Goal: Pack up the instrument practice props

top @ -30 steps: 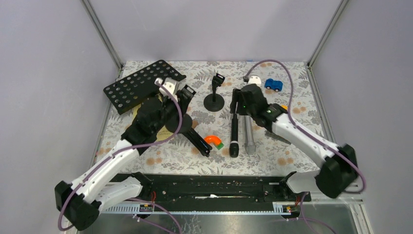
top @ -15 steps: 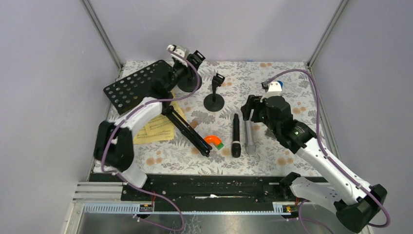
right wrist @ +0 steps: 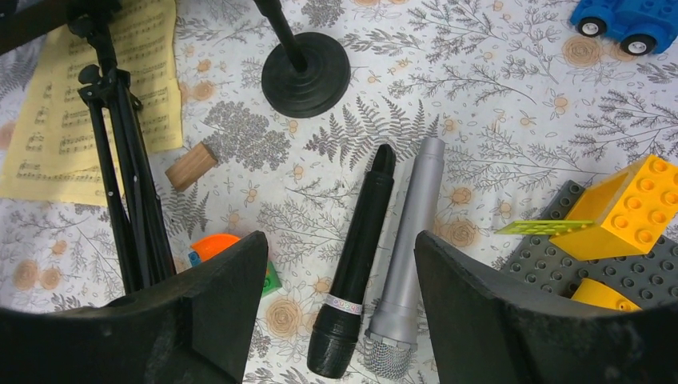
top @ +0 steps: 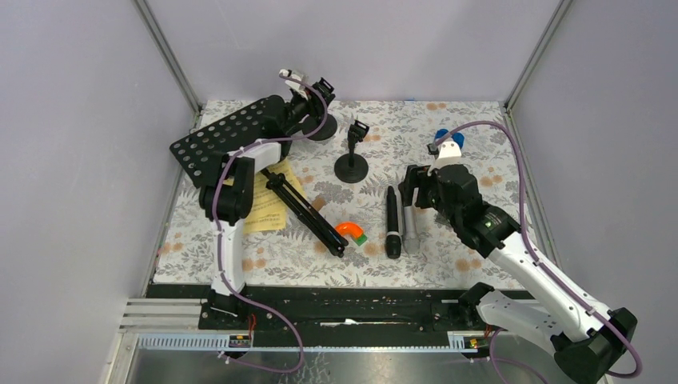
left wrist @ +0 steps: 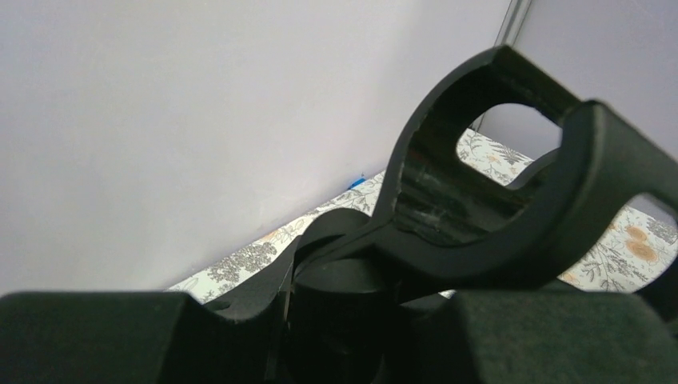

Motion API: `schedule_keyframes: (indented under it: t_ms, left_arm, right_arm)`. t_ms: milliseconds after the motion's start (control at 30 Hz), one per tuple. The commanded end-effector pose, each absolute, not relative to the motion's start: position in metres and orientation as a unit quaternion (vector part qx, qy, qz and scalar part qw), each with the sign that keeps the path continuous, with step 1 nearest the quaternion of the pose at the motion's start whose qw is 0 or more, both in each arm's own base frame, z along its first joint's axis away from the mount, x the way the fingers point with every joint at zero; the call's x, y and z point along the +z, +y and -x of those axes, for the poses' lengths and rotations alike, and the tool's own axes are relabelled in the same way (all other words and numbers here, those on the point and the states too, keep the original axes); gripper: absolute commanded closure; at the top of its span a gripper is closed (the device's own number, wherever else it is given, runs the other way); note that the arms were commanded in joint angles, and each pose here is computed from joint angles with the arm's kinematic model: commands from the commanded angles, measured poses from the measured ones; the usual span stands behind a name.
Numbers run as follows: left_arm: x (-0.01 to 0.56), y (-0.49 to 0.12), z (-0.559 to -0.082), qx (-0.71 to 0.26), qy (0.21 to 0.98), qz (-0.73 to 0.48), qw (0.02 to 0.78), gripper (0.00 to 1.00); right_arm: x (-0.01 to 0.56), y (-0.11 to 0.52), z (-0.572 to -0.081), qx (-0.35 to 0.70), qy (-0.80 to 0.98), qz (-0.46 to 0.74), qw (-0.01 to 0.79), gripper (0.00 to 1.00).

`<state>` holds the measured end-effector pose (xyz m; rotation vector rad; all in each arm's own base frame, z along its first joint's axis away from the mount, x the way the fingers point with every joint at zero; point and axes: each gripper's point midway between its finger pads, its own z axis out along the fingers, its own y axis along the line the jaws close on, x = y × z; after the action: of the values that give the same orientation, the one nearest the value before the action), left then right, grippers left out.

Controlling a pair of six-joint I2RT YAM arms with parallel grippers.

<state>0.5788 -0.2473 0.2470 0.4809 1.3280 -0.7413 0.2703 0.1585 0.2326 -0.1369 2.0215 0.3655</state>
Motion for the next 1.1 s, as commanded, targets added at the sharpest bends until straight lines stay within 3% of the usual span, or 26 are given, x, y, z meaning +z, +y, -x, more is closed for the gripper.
schedule_keyframes:
  t_ms: [0, 267, 433, 533, 700, 900, 933, 967, 1067]
  left_arm:
    - [0.301, -0.267, -0.571, -0.386, 0.502, -0.250, 0.732, 1.00]
    - [0.246, -0.283, -0.584, -0.385, 0.539, -0.261, 0.703, 0.99]
    - [0.218, -0.288, -0.596, -0.375, 0.557, -0.256, 0.695, 0.93]
    - [0.206, -0.287, -0.604, -0.366, 0.566, -0.252, 0.695, 0.80]
    - [0.195, -0.284, -0.609, -0.352, 0.576, -0.244, 0.696, 0.72]
    - [0.184, -0.278, -0.604, -0.343, 0.589, -0.234, 0.693, 0.46]
    - [0.183, -0.276, -0.602, -0.340, 0.590, -0.232, 0.694, 0.40]
    - [0.183, -0.271, -0.596, -0.332, 0.596, -0.226, 0.695, 0.28]
    - [0.185, -0.263, -0.583, -0.328, 0.600, -0.212, 0.698, 0.17]
  right_arm:
    - [0.228, 0.156, -0.272, 0.141, 0.842, 0.070, 0.516, 0.25]
    - [0.215, 0.163, -0.272, 0.154, 0.847, 0.070, 0.504, 0.24]
    - [0.212, 0.163, -0.271, 0.154, 0.849, 0.070, 0.501, 0.24]
    - [0.210, 0.163, -0.271, 0.152, 0.850, 0.072, 0.499, 0.24]
    - [0.210, 0.162, -0.271, 0.149, 0.850, 0.077, 0.499, 0.23]
    - [0.210, 0.163, -0.268, 0.153, 0.850, 0.081, 0.497, 0.23]
    - [0.210, 0.163, -0.267, 0.155, 0.850, 0.080, 0.497, 0.23]
    - [0.212, 0.163, -0.266, 0.159, 0.848, 0.080, 0.500, 0.23]
    - [0.214, 0.162, -0.263, 0.161, 0.847, 0.081, 0.501, 0.22]
